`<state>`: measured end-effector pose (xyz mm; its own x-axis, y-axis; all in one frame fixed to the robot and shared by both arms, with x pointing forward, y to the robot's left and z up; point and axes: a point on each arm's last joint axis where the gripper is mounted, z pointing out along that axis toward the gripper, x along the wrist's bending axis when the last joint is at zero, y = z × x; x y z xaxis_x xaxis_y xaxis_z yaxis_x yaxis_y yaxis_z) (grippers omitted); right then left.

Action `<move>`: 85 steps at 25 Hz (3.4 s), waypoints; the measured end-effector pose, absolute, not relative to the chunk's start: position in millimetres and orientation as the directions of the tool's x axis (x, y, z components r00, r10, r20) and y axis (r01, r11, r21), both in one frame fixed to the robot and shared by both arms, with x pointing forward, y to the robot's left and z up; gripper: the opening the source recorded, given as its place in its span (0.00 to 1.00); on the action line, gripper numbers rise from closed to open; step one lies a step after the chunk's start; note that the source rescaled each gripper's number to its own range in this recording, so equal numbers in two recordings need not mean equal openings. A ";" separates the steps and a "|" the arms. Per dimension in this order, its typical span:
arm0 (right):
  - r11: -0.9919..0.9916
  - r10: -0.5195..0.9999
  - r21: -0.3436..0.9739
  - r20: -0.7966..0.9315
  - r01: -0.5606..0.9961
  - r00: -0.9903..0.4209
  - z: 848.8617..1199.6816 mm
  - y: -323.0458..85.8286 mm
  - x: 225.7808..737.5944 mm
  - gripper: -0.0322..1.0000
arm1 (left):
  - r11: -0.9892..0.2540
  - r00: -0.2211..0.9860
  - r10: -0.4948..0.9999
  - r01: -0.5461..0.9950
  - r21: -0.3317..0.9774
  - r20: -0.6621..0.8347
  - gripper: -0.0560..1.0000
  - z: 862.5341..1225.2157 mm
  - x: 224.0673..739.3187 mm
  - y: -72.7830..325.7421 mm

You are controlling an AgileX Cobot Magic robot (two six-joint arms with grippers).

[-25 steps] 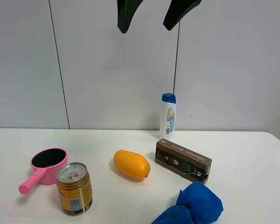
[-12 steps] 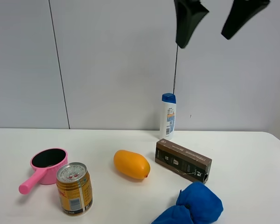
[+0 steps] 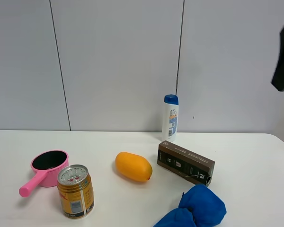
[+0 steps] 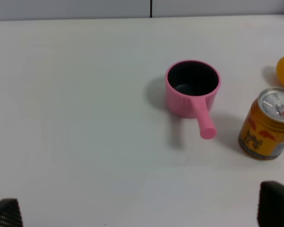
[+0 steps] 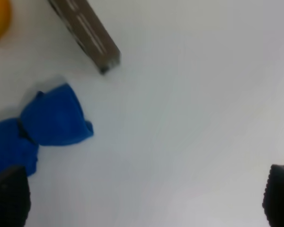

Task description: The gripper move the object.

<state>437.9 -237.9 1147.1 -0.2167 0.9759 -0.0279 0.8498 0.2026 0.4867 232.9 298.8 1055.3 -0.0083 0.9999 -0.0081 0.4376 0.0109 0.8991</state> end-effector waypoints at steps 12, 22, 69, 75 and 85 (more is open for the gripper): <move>-0.026 0.999 0.666 0.038 0.746 0.001 1116.9 -292.9 338.7 0.99 | 0.011 -0.008 1.000 0.438 0.899 -0.008 1.00 1055.3 232.9 298.8; -0.004 1.000 0.853 -0.007 0.521 0.019 1083.5 -300.4 276.0 0.99 | 0.011 -0.008 1.000 0.438 0.899 -0.008 1.00 1055.3 232.9 298.8; 0.008 0.999 0.894 -0.027 0.448 0.036 1053.2 -300.3 233.4 0.99 | 0.011 -0.008 1.000 0.438 0.899 -0.008 1.00 1055.3 232.9 298.8; 0.008 0.999 0.894 -0.027 0.448 0.036 1053.2 -300.3 233.4 0.99 | 0.011 -0.008 1.000 0.438 0.899 -0.008 1.00 1055.3 232.9 298.8; 0.008 0.999 0.894 -0.027 0.448 0.036 1053.2 -300.3 233.4 0.99 | 0.011 -0.008 1.000 0.438 0.899 -0.008 1.00 1055.3 232.9 298.8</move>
<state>233.4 -300.3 1053.2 0.0355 0.9990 -0.0267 0.4479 0.0080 0.8940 232.9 298.8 1055.3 -0.0083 0.9999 -0.0081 0.4376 0.0109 0.8991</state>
